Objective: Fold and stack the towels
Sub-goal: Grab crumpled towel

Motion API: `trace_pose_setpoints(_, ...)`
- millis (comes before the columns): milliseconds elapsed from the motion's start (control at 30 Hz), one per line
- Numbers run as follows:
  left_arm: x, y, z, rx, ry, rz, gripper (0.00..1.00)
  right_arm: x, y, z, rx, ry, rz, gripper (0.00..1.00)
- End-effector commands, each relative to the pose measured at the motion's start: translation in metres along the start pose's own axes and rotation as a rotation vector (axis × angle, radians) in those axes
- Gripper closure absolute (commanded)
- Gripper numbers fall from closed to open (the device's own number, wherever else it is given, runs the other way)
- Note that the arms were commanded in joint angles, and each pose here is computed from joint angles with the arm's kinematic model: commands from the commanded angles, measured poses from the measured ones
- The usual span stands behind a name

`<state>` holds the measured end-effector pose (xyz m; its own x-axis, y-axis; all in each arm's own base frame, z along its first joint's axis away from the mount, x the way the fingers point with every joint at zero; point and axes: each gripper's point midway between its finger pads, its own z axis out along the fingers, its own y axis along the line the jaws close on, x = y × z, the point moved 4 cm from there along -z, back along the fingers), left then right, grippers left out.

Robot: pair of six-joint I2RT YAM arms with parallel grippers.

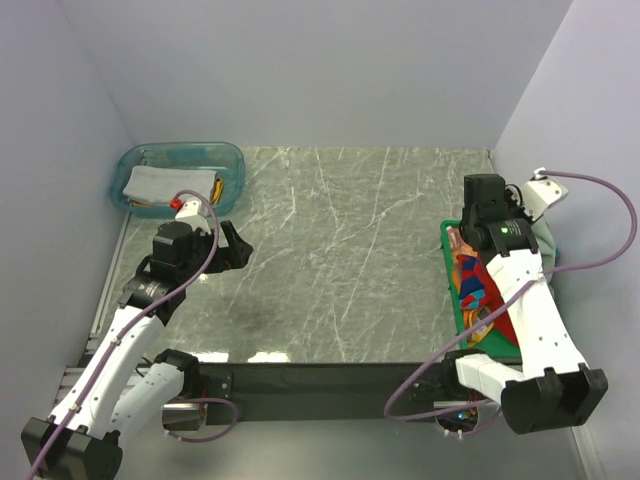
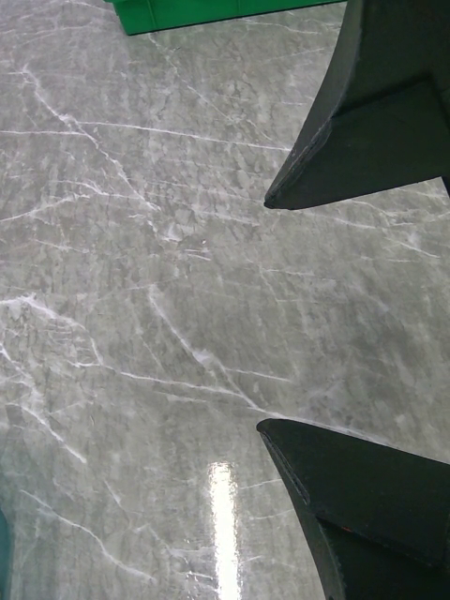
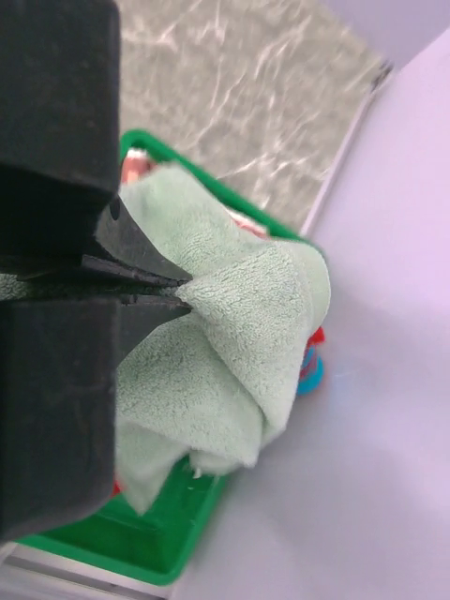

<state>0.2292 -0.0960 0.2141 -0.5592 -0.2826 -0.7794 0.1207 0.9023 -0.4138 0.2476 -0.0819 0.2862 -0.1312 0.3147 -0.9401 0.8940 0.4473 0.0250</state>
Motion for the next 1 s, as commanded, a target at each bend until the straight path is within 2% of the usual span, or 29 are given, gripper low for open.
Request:
trace_pose_setpoints(0,-0.007,-0.002,0.0,0.006,-0.03,0.018,0.01,-0.038,-0.009,-0.01,0.065,-0.143,0.052,0.95)
trace_pose_setpoints(100,-0.007,-0.003,0.0,0.008,-0.028,0.018,0.0,-0.03,-0.002,-0.006,0.033,-0.114,0.034,0.9)
trace_pose_setpoints(233,-0.007,-0.003,-0.001,0.01,-0.028,0.018,0.01,0.019,0.01,0.004,-0.028,-0.003,0.008,0.84)
trace_pose_setpoints(267,-0.007,-0.003,0.0,0.009,-0.027,0.018,0.0,0.041,0.004,0.014,0.002,0.026,-0.02,0.83)
trace_pose_setpoints(333,-0.006,-0.003,0.0,0.012,-0.024,0.018,0.01,0.062,-0.009,0.028,0.061,0.082,0.041,0.8)
trace_pose_setpoints(367,-0.005,-0.003,0.0,0.014,-0.023,0.018,0.0,0.091,-0.014,0.034,0.05,0.179,0.028,0.8)
trace_pose_setpoints(433,-0.006,-0.004,-0.001,0.019,-0.026,0.018,0.01,0.104,-0.037,0.055,0.117,0.242,0.135,0.78)
trace_pose_setpoints(467,-0.007,-0.004,-0.001,0.021,-0.027,0.018,0.01,0.115,-0.046,0.058,0.141,0.27,0.144,0.74)
trace_pose_setpoints(500,-0.006,-0.004,-0.001,0.02,-0.025,0.018,0.01,0.114,-0.054,0.058,0.175,0.255,0.151,0.74)
trace_pose_setpoints(567,-0.005,-0.004,0.0,0.022,-0.018,0.018,0.01,0.095,-0.06,0.053,0.192,0.189,0.175,0.55)
trace_pose_setpoints(700,-0.005,-0.004,0.001,0.024,-0.014,0.016,0.0,0.049,-0.042,0.034,0.049,0.083,0.129,0.33)
trace_pose_setpoints(800,-0.004,-0.004,0.002,0.021,-0.009,0.018,0.01,0.031,-0.027,0.016,-0.016,0.024,0.024,0.31)
trace_pose_setpoints(967,-0.004,-0.005,0.001,0.023,-0.01,0.019,0.01,0.055,0.002,0.019,-0.067,0.129,-0.19,0.3)
